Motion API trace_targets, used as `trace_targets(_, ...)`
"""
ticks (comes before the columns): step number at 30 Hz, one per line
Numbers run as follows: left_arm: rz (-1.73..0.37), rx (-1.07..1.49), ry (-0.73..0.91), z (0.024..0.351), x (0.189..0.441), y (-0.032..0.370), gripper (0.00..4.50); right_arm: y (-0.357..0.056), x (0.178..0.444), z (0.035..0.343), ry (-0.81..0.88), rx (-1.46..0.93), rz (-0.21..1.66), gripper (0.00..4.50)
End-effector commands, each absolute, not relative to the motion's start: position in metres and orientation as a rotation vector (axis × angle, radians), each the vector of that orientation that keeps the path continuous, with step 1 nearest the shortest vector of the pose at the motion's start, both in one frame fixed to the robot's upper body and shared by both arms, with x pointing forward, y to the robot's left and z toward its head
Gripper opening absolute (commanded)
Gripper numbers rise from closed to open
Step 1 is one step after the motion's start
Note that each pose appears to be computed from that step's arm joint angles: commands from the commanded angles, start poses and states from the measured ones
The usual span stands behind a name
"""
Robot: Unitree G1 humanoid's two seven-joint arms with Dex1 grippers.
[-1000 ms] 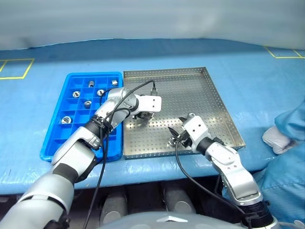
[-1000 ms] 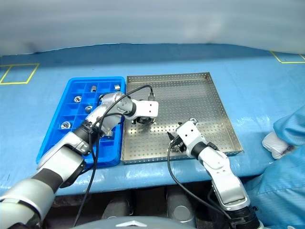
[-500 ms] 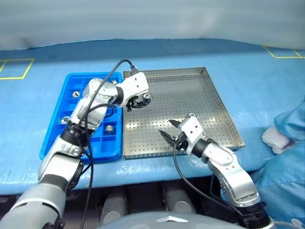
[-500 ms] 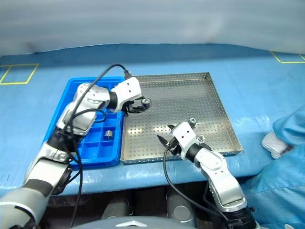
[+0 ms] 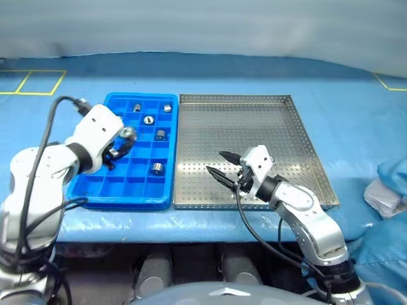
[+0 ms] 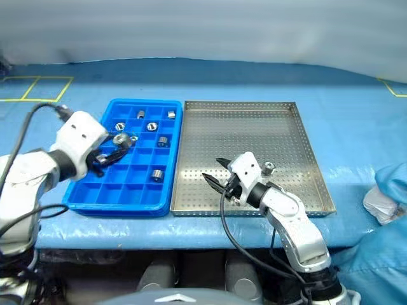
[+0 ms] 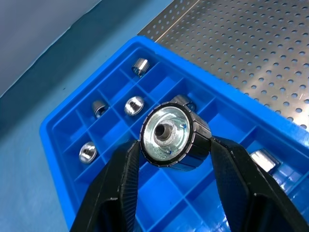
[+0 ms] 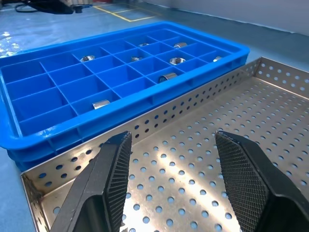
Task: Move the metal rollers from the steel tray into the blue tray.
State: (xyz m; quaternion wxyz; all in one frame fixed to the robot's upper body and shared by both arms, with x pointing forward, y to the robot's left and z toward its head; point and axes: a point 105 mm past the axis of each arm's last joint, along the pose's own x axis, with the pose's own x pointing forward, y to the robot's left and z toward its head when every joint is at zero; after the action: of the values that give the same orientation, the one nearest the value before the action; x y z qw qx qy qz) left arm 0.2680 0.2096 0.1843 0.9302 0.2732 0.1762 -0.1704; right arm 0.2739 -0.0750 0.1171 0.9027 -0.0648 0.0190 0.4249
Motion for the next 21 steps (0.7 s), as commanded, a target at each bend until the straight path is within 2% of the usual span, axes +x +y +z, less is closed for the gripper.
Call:
trace_targets(1,-0.218,0.531,0.367,0.187,0.246,0.226,2.25,-0.070,0.278,0.124,0.011,-0.135,0.915,2.90)
trace_targets(4,-0.133,0.472,0.429,0.171,0.232,0.239,2.25,-0.060,0.279,0.127,-0.014,-0.124,0.990,2.90)
trace_targets(9,-0.072,0.430,0.497,0.148,0.221,0.246,2.25,-0.041,0.264,0.127,-0.008,-0.119,1.185,2.90)
trace_targets(21,-0.059,0.385,0.530,0.127,0.233,0.243,2.25,-0.041,0.267,0.131,-0.022,-0.173,1.156,2.90)
